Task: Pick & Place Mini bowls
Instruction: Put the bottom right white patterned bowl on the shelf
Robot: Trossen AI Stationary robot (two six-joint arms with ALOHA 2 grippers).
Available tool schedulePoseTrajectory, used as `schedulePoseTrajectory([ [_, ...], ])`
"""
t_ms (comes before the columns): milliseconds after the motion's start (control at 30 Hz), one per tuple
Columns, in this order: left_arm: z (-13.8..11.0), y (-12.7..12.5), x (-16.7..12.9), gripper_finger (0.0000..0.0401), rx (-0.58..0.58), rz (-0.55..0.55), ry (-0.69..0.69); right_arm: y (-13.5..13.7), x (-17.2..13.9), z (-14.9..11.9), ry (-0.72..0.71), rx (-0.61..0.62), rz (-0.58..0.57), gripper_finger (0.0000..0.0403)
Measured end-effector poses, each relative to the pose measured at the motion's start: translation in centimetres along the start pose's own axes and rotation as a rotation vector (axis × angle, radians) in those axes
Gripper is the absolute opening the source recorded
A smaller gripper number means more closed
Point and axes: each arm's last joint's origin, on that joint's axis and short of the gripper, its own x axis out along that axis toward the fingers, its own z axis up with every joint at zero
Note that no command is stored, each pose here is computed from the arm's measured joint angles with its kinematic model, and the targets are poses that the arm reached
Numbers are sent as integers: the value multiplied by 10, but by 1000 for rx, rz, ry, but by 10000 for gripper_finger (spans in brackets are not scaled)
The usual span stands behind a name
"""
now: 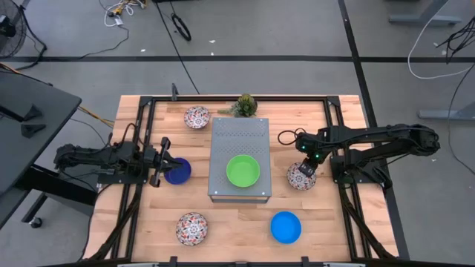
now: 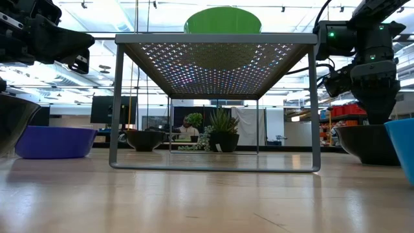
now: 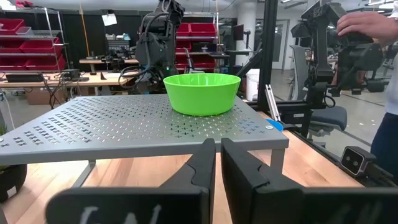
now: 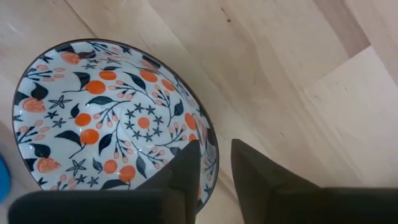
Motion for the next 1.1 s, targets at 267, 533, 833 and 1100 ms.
schedulePoseTrajectory([
  [267,0,0,0,30,0,0,0,0,0,0,0,-7,1,76],
  [533,0,0,0,30,0,0,0,0,0,0,2,-8,4,24],
  [833,0,0,0,30,0,0,0,0,0,0,5,-11,11,5],
  [1100,0,0,0,30,0,0,0,0,0,0,5,-12,11,2],
])
